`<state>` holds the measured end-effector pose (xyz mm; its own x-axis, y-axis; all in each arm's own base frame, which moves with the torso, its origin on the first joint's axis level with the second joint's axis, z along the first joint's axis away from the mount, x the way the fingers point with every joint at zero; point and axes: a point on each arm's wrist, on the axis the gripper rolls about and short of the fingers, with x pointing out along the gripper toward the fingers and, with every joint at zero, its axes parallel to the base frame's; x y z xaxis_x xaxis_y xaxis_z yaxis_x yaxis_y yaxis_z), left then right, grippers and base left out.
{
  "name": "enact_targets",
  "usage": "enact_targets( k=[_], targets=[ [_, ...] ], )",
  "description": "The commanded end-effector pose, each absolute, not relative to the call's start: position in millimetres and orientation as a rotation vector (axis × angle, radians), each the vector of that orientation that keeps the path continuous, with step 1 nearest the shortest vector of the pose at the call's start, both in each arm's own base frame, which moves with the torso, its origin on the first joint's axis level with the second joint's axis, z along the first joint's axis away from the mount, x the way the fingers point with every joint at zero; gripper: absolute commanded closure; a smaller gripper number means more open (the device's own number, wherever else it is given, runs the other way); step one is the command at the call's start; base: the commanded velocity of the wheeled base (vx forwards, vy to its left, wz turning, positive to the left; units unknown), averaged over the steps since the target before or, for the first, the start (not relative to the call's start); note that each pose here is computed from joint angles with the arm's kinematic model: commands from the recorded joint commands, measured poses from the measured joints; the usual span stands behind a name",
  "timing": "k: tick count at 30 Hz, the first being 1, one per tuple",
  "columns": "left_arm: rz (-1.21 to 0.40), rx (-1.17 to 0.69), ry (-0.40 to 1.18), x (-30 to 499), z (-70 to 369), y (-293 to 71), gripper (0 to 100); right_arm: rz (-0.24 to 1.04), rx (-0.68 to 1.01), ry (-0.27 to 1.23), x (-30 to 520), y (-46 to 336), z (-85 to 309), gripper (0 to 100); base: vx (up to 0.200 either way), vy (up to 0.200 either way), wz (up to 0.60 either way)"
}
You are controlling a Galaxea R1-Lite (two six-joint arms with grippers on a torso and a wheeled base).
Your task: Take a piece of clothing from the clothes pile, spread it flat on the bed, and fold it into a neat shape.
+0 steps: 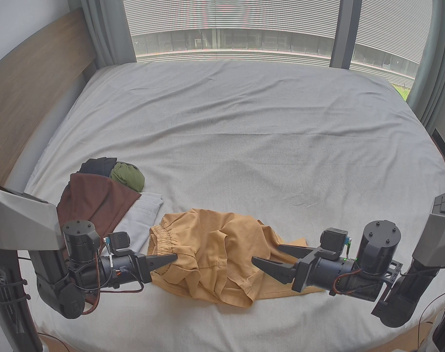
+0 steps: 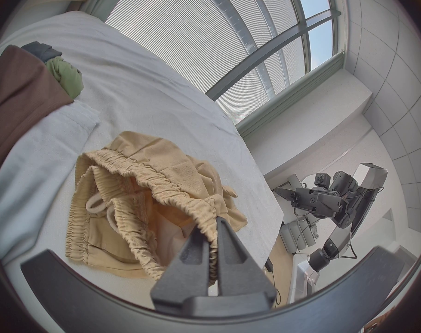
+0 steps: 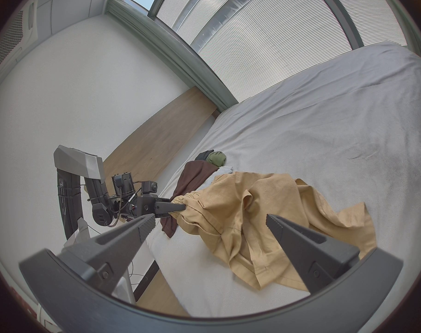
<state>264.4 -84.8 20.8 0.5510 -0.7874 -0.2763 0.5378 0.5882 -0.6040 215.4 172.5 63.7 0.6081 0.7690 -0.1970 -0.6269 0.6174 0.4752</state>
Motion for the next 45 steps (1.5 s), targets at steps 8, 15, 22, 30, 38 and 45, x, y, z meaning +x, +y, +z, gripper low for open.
enact_targets(
  k=[8, 15, 22, 30, 38, 45],
  targets=[
    [-0.773, -0.497, 0.519, 270.7, 27.9, -70.2, 100, 0.865, 0.369, 0.435, 251.4, 214.8, 38.9, 0, 0.000, 0.000, 0.00],
    [-0.751, -0.501, 0.502, 275.2, 28.5, -63.2, 100, 0.855, 0.365, 0.472, 276.2, 235.3, 38.5, 0, 0.000, 0.000, 0.00],
    [-0.732, -0.508, 0.487, 279.7, 29.2, -57.3, 100, 0.830, 0.377, 0.526, 289.8, 246.4, 23.6, 0, 0.000, 0.000, 0.00],
    [-0.712, -0.512, 0.474, 283.1, 29.4, -50.3, 100, 0.813, 0.387, 0.565, 296.2, 250.9, 4.3, 0, 0.000, 0.000, 0.00],
    [-0.702, -0.516, 0.475, 284.8, 27.7, -47.9, 100, 0.796, 0.412, 0.603, 297.7, 252.1, -7.7, 0, 0.000, 0.000, 0.00],
    [-0.691, -0.521, 0.487, 288.1, 21.8, -46.0, 100, 0.795, 0.448, 0.632, 294.0, 256.8, -10.5, 0, 0.000, 0.000, 0.00]
  ],
)
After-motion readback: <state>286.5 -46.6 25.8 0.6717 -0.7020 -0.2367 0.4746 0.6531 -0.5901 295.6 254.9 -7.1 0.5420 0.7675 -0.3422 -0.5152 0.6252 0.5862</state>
